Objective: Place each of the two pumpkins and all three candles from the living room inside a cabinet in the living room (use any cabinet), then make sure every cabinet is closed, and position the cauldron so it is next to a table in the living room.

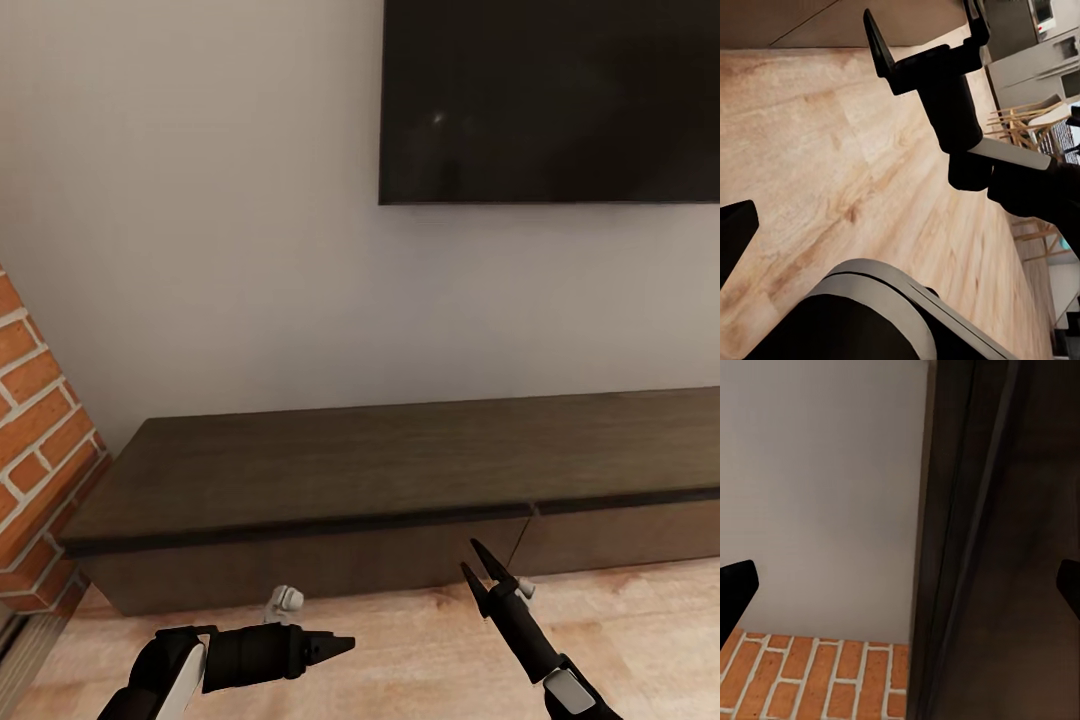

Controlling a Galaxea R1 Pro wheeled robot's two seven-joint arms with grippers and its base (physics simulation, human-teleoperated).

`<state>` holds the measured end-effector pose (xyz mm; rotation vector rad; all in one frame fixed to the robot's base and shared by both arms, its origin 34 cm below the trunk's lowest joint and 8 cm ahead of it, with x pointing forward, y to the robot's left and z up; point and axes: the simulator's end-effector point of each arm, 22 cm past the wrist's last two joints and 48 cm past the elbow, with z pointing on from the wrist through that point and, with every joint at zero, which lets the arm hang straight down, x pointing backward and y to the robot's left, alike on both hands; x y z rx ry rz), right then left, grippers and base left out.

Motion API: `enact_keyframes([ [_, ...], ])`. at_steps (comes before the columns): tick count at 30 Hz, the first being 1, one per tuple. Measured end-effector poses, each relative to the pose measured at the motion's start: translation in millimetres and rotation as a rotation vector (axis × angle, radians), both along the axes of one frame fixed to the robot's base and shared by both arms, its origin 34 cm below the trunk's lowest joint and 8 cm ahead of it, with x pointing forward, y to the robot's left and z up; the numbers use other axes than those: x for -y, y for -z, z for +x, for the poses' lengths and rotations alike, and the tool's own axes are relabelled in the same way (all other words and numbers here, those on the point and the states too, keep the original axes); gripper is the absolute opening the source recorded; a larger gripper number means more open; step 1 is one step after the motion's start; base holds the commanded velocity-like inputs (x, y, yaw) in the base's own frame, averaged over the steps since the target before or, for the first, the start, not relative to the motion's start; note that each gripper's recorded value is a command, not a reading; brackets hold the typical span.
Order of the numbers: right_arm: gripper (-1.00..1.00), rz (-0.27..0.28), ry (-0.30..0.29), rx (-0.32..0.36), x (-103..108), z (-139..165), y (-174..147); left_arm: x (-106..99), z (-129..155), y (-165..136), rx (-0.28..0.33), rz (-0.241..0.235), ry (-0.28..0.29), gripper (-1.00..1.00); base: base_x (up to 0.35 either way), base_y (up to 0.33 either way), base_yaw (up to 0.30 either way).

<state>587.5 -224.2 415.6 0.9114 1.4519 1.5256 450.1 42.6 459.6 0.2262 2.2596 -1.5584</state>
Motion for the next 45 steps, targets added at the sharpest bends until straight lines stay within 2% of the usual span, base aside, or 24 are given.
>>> enact_keyframes([
  [16,1.0,0.0,0.0,-0.001,0,0,1,0,0,0,0.001,0.0,-0.001,1.0,0.035,0.0,0.0],
  [45,1.0,-0.001,0.0,-0.038,0,-4,20,0,-2,14,-0.035,0.0,-0.001,1.0,0.0,0.0,0.0],
])
